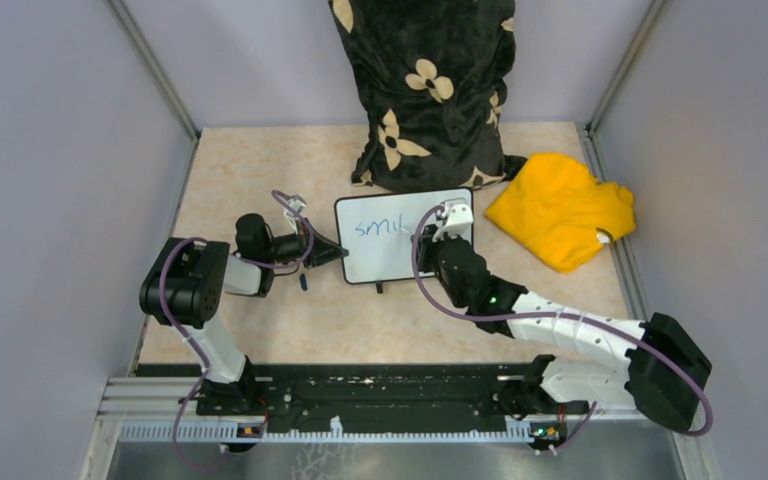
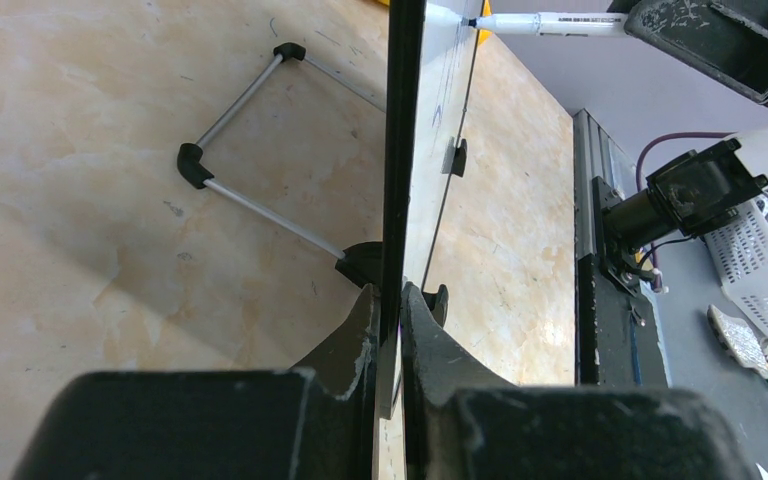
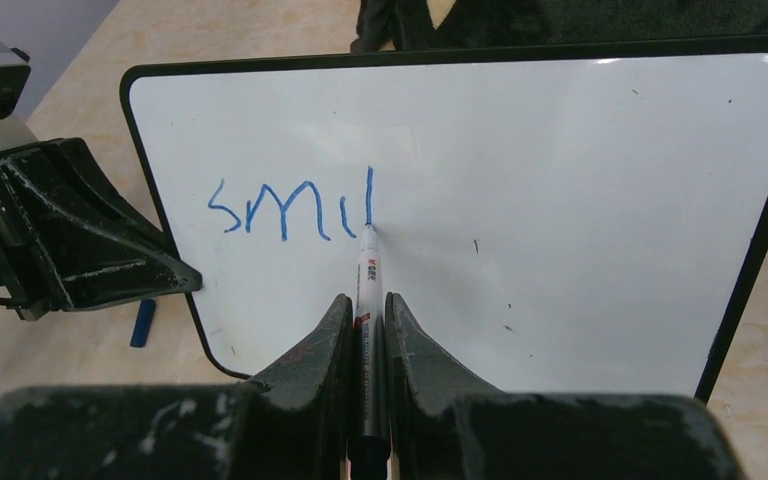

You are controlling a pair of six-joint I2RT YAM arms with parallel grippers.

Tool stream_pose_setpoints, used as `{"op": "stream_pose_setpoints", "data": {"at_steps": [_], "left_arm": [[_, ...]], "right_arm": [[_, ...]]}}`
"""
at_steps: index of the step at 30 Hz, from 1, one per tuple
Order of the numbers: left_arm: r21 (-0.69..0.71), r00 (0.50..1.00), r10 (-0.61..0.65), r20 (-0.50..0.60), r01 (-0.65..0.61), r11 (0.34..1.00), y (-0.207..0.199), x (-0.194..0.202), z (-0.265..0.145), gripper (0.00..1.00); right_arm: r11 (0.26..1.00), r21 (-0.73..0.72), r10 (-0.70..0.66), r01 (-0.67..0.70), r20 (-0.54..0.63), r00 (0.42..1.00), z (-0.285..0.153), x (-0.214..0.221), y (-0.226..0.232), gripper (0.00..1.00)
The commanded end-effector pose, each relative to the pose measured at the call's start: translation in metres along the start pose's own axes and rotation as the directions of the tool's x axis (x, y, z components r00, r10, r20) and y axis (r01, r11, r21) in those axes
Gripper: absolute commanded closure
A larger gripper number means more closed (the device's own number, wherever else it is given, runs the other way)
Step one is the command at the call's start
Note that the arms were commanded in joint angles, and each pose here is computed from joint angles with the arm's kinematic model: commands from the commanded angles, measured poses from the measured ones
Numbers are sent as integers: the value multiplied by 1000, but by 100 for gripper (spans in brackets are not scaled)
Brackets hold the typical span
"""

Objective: Write a sentence on the whiteboard

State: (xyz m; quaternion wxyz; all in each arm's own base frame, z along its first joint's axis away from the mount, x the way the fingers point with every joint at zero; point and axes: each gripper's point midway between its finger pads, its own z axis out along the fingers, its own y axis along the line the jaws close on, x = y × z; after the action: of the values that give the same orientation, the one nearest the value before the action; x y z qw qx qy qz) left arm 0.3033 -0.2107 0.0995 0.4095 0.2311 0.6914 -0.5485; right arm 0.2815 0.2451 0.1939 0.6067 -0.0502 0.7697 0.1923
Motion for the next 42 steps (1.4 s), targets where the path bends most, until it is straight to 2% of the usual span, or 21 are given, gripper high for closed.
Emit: {"op": "stream_pose_setpoints", "data": {"at_steps": [1, 9, 23, 42], "left_arm": [[4, 1000, 2, -17, -1, 1000, 2, 5, 2, 100], [4, 1000, 2, -18, -2, 1000, 2, 5, 2, 100], [4, 1000, 1, -19, -1, 1000, 2, 6, 3, 100], [6, 1000, -2, -23, 3, 1000, 2, 7, 3, 100]], "right_arm": [[1000, -1, 26, -26, 4, 1000, -4, -3, -3, 100], [999, 19, 28, -28, 2, 1000, -8, 0, -10, 100], [998, -26, 58, -56, 81, 995, -12, -34, 2, 100], [998, 37, 48, -52, 89, 995, -1, -30, -10, 100]]}}
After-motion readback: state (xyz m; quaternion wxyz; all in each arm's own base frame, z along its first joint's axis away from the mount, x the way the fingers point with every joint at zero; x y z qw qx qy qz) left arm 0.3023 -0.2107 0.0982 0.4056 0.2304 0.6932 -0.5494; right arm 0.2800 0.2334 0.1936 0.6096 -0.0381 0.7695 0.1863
